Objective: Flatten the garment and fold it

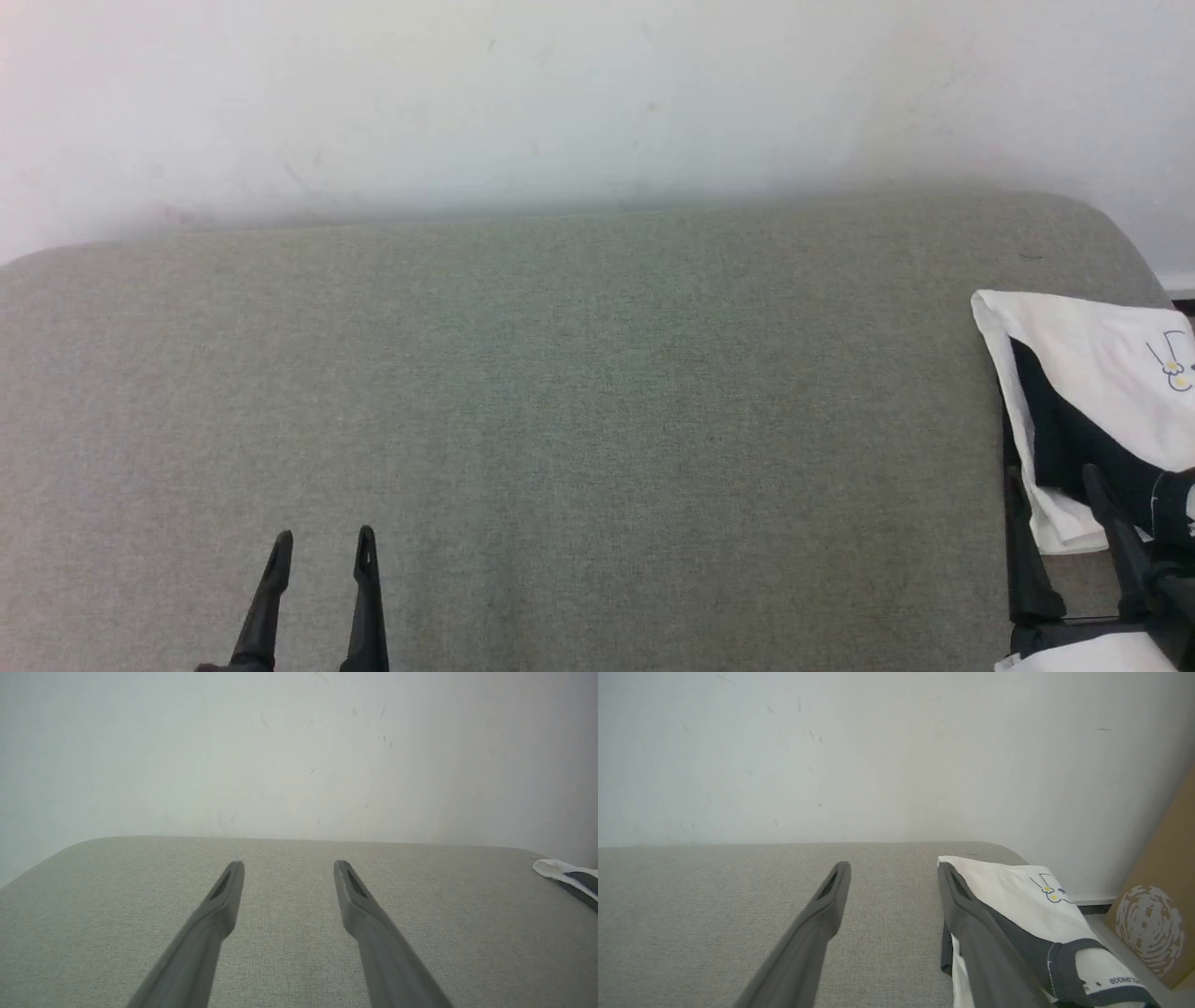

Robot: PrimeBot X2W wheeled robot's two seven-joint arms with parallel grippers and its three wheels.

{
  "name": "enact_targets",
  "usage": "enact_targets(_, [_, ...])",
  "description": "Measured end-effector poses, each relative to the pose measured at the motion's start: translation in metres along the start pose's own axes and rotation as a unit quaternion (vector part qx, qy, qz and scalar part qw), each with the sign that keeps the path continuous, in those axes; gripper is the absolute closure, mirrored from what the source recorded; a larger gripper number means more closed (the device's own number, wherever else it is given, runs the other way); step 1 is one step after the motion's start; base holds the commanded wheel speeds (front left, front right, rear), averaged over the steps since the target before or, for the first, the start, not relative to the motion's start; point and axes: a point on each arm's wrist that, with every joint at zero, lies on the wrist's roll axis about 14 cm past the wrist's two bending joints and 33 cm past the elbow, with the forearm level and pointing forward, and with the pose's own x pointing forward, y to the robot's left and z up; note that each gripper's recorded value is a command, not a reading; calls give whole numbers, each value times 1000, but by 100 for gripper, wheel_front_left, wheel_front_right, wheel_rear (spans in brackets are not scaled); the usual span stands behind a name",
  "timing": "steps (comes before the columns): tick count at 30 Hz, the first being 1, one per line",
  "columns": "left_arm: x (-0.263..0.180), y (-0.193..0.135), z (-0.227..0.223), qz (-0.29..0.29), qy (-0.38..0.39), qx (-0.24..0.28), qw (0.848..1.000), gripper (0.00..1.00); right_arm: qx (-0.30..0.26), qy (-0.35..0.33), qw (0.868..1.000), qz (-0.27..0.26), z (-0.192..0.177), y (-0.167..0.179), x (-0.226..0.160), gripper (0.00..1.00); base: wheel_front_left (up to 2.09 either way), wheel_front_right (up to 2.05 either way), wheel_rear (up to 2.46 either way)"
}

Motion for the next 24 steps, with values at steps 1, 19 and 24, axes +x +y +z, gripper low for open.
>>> enact_targets(1, [-2, 1, 0, 2, 1, 1, 1000, 0, 0, 0, 1000, 3, 0, 2, 0, 0, 0, 0, 0])
enact_targets(19, [-6, 0, -6, 6, 11, -5, 1000, 100, 2, 13, 1000, 21, -8, 14, 4, 100, 0, 0, 0])
enact_targets(24, [-5, 0, -7, 6, 15, -5, 1000, 100, 2, 15, 1000, 22, -9, 14, 4, 100, 0, 0, 0])
